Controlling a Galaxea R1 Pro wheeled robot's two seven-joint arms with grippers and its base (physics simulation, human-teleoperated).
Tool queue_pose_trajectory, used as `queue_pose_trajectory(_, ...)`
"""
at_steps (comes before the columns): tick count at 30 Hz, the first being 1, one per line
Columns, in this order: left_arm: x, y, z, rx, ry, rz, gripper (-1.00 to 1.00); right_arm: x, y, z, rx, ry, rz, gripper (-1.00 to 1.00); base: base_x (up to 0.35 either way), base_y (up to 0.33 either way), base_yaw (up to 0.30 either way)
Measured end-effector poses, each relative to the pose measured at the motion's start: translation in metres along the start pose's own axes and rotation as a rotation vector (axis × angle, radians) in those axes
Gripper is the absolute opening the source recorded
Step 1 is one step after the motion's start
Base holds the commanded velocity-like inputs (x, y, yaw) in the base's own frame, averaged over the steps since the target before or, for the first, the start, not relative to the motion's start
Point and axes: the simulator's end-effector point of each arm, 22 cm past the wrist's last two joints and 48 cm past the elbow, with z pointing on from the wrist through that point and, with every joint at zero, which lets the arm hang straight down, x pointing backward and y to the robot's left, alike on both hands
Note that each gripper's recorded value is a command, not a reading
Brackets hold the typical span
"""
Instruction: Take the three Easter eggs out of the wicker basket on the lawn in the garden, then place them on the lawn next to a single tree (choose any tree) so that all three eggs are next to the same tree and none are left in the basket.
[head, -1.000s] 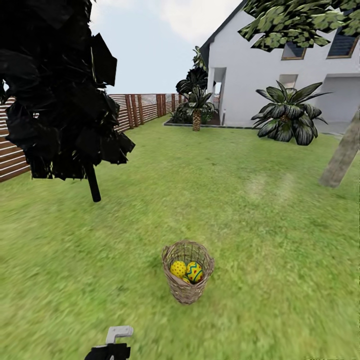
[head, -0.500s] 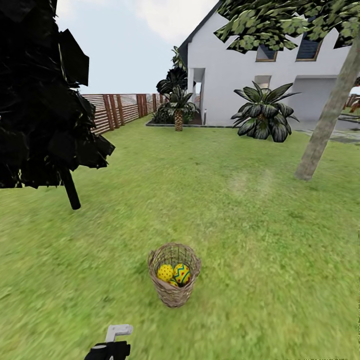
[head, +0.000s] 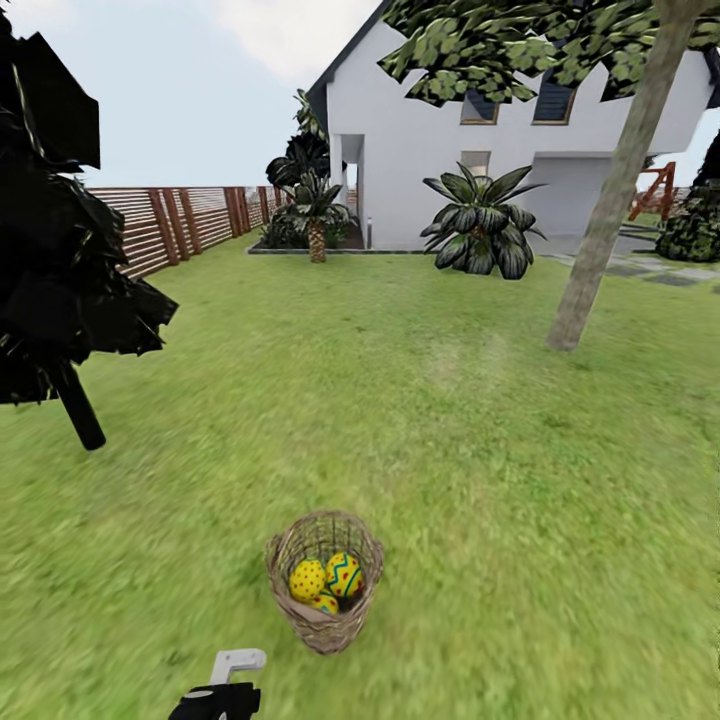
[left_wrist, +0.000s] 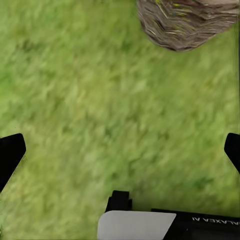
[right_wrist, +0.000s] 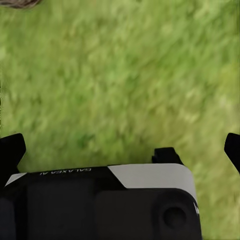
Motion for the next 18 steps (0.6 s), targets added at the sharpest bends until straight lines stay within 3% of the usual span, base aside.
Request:
queue_pose_trajectory(7, 0.0015, 0.0003, 0.0007, -0.001, 0.004, 0.001, 1.0, 0.001, 0.0006, 0.0004, -0.001, 0.002, -0.002, 1.0, 0.254, 0.19, -0.111)
queue_pose_trajectory(18, 0.002, 0.0006, 0.0009, -0.002, 0.006, 0.0, 1.0, 0.0005, 0.0007, 0.0006, -0.001, 0.001, -0.003, 1.0, 0.073, 0.291, -0.008)
